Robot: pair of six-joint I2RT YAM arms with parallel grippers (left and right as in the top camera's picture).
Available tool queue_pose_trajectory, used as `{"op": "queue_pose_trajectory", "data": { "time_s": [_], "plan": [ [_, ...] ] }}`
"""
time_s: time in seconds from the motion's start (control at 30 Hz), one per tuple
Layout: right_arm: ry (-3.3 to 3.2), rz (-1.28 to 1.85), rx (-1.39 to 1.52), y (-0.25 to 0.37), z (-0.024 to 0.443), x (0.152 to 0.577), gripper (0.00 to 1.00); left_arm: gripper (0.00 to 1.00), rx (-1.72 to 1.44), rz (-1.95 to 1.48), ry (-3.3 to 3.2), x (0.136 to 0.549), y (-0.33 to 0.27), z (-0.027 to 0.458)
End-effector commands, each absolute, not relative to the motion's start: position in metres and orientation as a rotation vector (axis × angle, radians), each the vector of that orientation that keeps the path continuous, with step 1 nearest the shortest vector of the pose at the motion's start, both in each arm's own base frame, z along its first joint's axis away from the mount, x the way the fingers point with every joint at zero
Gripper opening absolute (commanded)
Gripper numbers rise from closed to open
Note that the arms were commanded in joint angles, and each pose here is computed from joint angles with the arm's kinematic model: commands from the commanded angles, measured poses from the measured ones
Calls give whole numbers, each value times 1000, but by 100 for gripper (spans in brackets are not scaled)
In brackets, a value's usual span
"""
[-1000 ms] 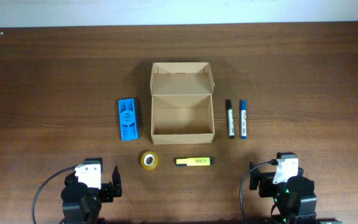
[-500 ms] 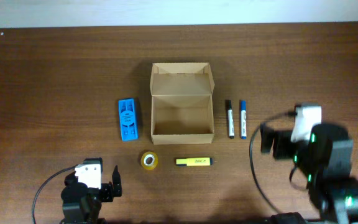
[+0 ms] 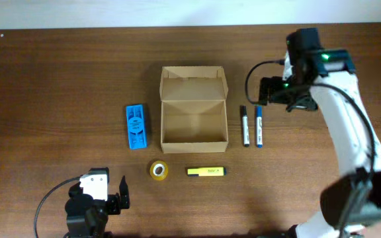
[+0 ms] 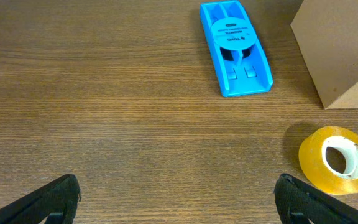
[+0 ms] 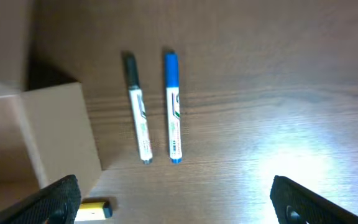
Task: Pack container
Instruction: 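Move the right gripper over the blue marker and grasp it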
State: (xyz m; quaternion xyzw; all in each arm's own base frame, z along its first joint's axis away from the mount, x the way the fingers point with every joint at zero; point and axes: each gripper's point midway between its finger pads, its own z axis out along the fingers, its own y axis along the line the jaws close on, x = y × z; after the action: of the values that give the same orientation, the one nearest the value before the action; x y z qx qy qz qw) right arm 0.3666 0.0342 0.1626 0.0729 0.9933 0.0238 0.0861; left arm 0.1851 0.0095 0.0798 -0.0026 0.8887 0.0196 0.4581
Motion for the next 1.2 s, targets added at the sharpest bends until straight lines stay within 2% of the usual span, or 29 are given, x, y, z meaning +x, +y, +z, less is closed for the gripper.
{"op": "queue_pose_trajectory", "data": {
  "time_s": [0.0, 0.37, 0.5, 0.63, 0.83, 1.17],
  "plan": [
    [3038, 74, 241, 35, 136, 372, 99, 99, 8, 58, 2192, 185, 10, 78],
    [3120, 73, 203, 37, 74, 377, 99, 100, 8, 58, 2192, 185, 10, 78],
    [3160, 55, 153, 34, 39, 360, 99, 99, 8, 58, 2192, 185, 10, 78],
    [3153, 54, 150, 34, 25, 357, 100, 99, 8, 58, 2192, 185, 10, 78],
    [3134, 49, 149, 33, 20, 362, 87, 100, 8, 58, 2192, 185, 10, 78],
    [3122, 7, 192, 29, 6, 360, 82, 100, 8, 58, 2192, 185, 10, 78]
  ]
}}
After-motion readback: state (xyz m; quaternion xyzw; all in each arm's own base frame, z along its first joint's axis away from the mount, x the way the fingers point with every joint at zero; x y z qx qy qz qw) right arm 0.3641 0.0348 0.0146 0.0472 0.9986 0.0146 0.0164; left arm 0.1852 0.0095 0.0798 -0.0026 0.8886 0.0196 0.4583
